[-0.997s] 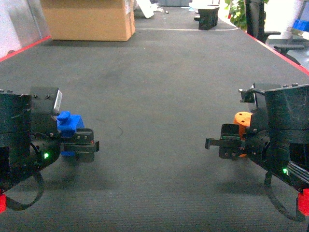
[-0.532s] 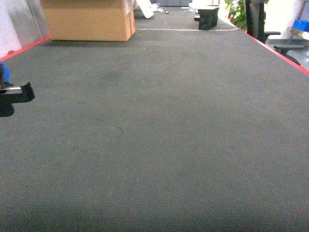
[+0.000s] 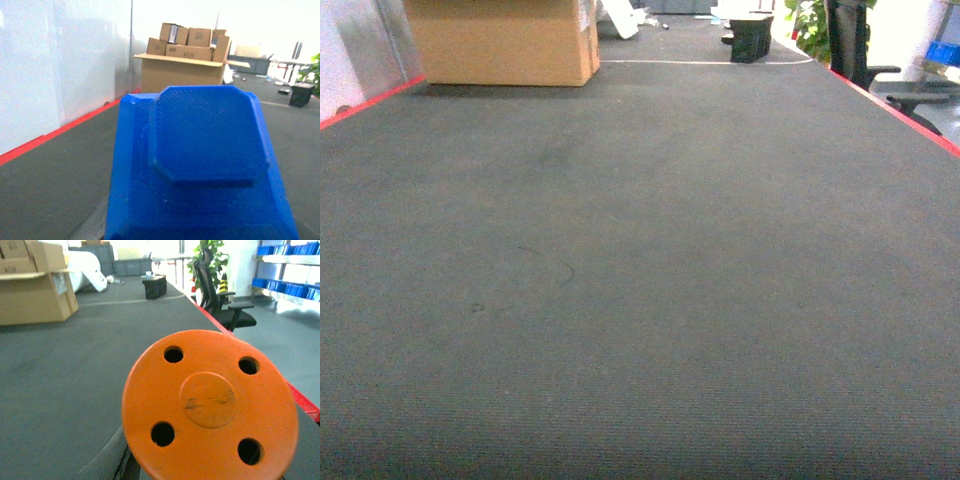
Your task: Sort blue parts and orange caps into right shelf containers
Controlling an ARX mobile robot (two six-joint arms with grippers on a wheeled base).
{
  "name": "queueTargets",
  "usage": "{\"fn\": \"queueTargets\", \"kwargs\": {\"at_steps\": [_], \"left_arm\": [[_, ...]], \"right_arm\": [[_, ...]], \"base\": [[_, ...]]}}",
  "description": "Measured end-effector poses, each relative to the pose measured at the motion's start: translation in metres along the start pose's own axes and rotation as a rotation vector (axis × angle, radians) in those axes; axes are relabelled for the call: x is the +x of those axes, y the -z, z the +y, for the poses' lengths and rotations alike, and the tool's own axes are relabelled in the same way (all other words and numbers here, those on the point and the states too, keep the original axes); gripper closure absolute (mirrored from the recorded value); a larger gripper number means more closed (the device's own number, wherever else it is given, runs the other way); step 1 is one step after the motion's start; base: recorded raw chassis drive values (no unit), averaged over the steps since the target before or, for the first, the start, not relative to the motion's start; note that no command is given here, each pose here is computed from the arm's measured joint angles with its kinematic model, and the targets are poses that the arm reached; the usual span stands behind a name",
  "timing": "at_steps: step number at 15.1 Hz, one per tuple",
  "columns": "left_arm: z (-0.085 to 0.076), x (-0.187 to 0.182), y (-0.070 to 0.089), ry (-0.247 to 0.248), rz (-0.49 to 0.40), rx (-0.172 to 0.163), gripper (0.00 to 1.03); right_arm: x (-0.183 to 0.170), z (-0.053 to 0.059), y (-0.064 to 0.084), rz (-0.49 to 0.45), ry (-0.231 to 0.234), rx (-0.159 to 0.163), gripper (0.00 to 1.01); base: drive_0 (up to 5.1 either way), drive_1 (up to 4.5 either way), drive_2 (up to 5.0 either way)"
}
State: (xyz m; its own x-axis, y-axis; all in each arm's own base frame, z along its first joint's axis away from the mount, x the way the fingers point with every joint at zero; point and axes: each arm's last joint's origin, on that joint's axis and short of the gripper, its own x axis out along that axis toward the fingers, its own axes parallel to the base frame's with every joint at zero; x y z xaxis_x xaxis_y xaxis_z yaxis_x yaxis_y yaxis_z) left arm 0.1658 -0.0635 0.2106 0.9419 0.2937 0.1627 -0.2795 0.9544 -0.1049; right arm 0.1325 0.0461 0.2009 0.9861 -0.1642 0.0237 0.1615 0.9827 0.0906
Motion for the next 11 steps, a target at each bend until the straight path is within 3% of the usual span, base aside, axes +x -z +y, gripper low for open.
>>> {"fn": "queueTargets", "kwargs": {"at_steps": [4,5,6,8,9,10,11], "left_arm": [[0.000,-0.005,-0.006,-0.011,-0.011,-0.009,0.60],[-0.001,-0.007,-0.006,-0.010,-0.007,-0.004,0.60],[-0.002,-0.006,-0.004,-0.009,0.003,0.015,0.60],[-0.002,-0.006,-0.004,-0.007,0.005,0.020,0.60],[0.000,-0.005,-0.002,0.041,0.058,0.066,0.60],[0.008,-0.006,-0.002,0.160,0.114,0.094,0.60],[0.019,-0.010,-0.001,0.225,0.146,0.096,0.60]], "right_arm": [[-0.007,-0.002,-0.005,-0.035,0.009,0.016,0.58],[-0.010,-0.001,-0.009,-0.080,0.005,0.040,0.58],[-0.009,0.001,-0.010,-0.077,-0.004,0.027,0.58],[-0.007,0.002,-0.004,-0.048,-0.002,-0.006,0.58],[-0.008,0.001,-0.005,-0.027,-0.023,-0.026,0.58],[-0.009,-0.005,-0.003,0.019,-0.098,-0.064,0.58],[-0.010,-0.013,0.001,0.034,-0.125,-0.076,0.58]], "base": [[0.0,0.00,0.0],[0.0,0.00,0.0],[0.0,0.00,0.0],[0.0,0.00,0.0],[0.0,0.00,0.0],[0.0,0.00,0.0],[0.0,0.00,0.0]]}}
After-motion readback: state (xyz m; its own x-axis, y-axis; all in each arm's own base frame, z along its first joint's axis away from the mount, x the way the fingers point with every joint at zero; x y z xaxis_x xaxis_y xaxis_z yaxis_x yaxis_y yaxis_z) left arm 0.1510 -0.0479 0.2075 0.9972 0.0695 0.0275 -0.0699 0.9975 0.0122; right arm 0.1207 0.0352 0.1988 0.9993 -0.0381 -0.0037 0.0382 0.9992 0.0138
